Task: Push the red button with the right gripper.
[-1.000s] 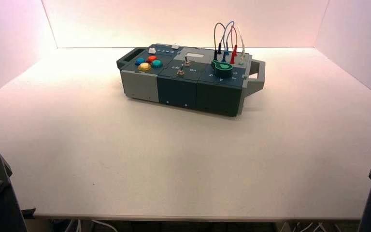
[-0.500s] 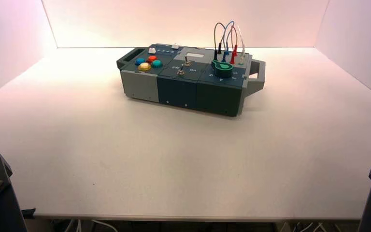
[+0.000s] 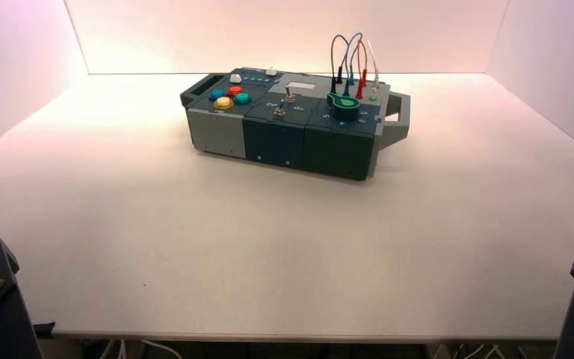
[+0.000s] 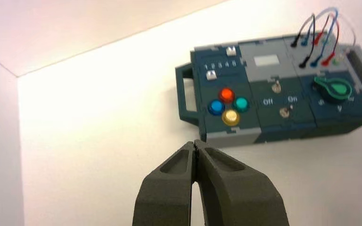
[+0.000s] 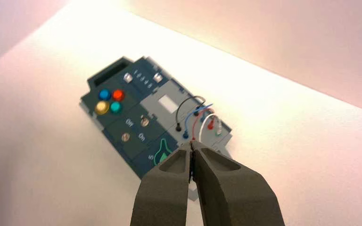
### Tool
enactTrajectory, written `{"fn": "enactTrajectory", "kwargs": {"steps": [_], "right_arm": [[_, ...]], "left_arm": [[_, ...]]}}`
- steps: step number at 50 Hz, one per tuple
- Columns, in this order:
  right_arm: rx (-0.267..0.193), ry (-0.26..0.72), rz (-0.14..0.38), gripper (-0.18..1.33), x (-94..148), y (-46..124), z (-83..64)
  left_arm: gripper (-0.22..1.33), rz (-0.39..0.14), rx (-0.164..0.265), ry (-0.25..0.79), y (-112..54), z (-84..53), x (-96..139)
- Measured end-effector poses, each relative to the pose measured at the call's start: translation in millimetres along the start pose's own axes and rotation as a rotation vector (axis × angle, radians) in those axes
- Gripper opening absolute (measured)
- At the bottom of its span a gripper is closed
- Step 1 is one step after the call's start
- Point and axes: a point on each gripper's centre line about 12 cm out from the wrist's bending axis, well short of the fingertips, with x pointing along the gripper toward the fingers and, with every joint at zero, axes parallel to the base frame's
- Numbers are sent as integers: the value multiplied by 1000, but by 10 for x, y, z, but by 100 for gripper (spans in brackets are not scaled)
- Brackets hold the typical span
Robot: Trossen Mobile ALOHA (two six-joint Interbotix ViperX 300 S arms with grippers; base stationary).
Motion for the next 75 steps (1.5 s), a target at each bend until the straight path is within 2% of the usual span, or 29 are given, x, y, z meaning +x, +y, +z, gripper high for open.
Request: {"fn": "enactTrajectory", "kwargs": {"steps": [8, 17, 22, 23, 33, 45, 47, 64, 75], "right_arm": [[-35, 96, 35, -13, 199, 10, 42], [-95, 174, 70, -13, 378, 18, 99], [-126, 219, 108, -13, 513, 38, 120], [-139, 242, 136, -13, 604, 60, 130], [-143, 304, 205, -13, 953, 102, 120], [-198, 342, 235, -13, 1320, 166, 114], [-211, 350, 244, -13, 1427, 208, 111], [-275, 344, 277, -14, 1869, 526, 194], [-309, 372, 270, -13, 2156, 641, 169]], "left_arm": [[-17, -33, 34, 82, -2, 25, 77], [-16, -60, 44, 135, 3, 113, 86], [-16, -66, 56, 137, 10, 191, 50], [-16, -73, 61, 138, 6, 235, 19], [-17, -102, 67, 169, 0, 376, -126], [-16, -123, 66, 183, -11, 454, -207], [-16, -125, 64, 180, -12, 464, -208], [-17, -143, 56, 192, -34, 462, -222], [-16, -165, 43, 223, -58, 453, -263]]}}
